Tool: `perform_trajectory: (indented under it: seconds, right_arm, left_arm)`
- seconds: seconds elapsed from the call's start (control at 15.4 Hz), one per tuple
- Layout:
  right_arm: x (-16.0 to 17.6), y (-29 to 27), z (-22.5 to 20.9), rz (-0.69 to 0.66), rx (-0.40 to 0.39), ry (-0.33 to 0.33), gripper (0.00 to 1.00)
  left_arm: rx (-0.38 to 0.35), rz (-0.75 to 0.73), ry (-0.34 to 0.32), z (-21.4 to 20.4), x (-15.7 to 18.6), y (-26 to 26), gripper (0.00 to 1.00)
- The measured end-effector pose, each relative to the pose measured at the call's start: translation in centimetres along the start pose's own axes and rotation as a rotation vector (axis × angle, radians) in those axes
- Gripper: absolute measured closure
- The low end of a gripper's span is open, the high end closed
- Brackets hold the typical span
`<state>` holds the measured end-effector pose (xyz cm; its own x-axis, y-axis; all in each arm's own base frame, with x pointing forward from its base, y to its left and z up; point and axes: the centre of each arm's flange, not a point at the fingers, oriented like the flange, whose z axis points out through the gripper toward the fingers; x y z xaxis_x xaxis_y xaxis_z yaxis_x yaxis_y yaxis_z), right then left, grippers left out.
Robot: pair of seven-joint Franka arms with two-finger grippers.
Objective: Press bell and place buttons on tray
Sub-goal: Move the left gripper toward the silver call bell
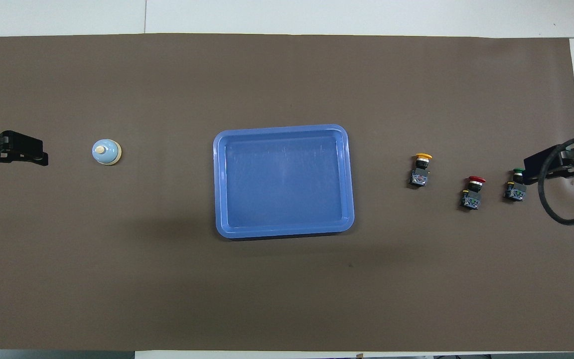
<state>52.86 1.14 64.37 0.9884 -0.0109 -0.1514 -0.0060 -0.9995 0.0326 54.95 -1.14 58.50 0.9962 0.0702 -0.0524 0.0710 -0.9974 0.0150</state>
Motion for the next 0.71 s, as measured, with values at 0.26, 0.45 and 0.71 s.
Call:
perform_trajectory:
  seconds: [0.26,0.45,0.71]
  right_arm:
    - [0.0,0.0,0.0,0.000,0.000,0.000,0.00]
    - [0.0,0.0,0.0,0.000,0.000,0.000,0.00]
    - [0.0,0.0,0.0,0.000,0.000,0.000,0.00]
  left_arm:
    - [-0.001,0.004,0.017,-0.2,0.1,0.2,0.00]
    - [0.000,-0.019,0.005,0.4,0.1,0.1,0.00]
    - [-0.005,-0.018,0.050,1.5,0.7,0.0,0.00]
